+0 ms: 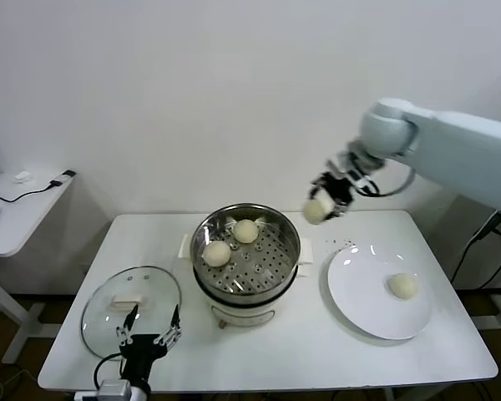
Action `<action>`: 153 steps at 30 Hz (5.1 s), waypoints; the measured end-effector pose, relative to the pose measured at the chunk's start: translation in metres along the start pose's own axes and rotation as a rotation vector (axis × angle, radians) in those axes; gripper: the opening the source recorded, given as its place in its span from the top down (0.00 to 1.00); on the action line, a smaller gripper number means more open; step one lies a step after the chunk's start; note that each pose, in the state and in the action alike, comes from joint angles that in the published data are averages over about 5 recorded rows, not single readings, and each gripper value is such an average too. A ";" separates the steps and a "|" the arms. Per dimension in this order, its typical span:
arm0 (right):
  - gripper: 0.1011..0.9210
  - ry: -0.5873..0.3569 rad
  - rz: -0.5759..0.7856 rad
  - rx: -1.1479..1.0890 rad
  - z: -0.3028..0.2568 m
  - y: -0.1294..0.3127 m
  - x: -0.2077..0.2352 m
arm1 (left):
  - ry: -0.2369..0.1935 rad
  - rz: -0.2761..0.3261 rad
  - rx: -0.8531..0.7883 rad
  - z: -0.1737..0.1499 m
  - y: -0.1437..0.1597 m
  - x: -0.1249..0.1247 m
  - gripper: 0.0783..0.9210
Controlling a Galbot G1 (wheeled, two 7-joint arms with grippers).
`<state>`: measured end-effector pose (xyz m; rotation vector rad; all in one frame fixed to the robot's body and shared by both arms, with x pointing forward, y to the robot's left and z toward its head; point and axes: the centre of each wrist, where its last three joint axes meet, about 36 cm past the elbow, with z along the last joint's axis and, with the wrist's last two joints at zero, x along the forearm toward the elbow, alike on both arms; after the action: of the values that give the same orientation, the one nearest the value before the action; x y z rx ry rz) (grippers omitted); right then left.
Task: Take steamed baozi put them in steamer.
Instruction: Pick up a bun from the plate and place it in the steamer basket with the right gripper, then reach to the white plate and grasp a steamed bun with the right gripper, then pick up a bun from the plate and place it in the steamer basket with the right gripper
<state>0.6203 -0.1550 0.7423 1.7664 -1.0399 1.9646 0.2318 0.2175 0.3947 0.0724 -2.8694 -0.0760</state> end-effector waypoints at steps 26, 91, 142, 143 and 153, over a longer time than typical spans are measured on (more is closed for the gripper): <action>0.37 -0.152 -0.167 0.637 -0.110 -0.032 -0.157 | 0.004 -0.017 0.001 0.001 0.004 0.003 0.12; 0.12 0.156 -0.162 -0.855 0.232 0.301 -0.161 | 0.022 -0.053 0.008 0.008 0.012 0.000 0.12; 0.28 -0.139 0.079 -0.652 0.064 0.038 -0.010 | 0.005 -0.002 0.016 -0.004 -0.001 0.006 0.12; 0.28 -0.142 0.071 -0.647 0.056 0.032 -0.013 | 0.004 -0.003 0.015 -0.004 -0.001 0.006 0.12; 0.28 -0.081 -0.009 -0.633 0.008 0.002 -0.071 | -0.002 -0.002 0.027 -0.006 0.000 0.004 0.12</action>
<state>0.6384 -0.1450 0.6743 1.4857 -1.4693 1.3425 0.2294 0.2167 0.4018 0.0807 -2.8728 -0.0381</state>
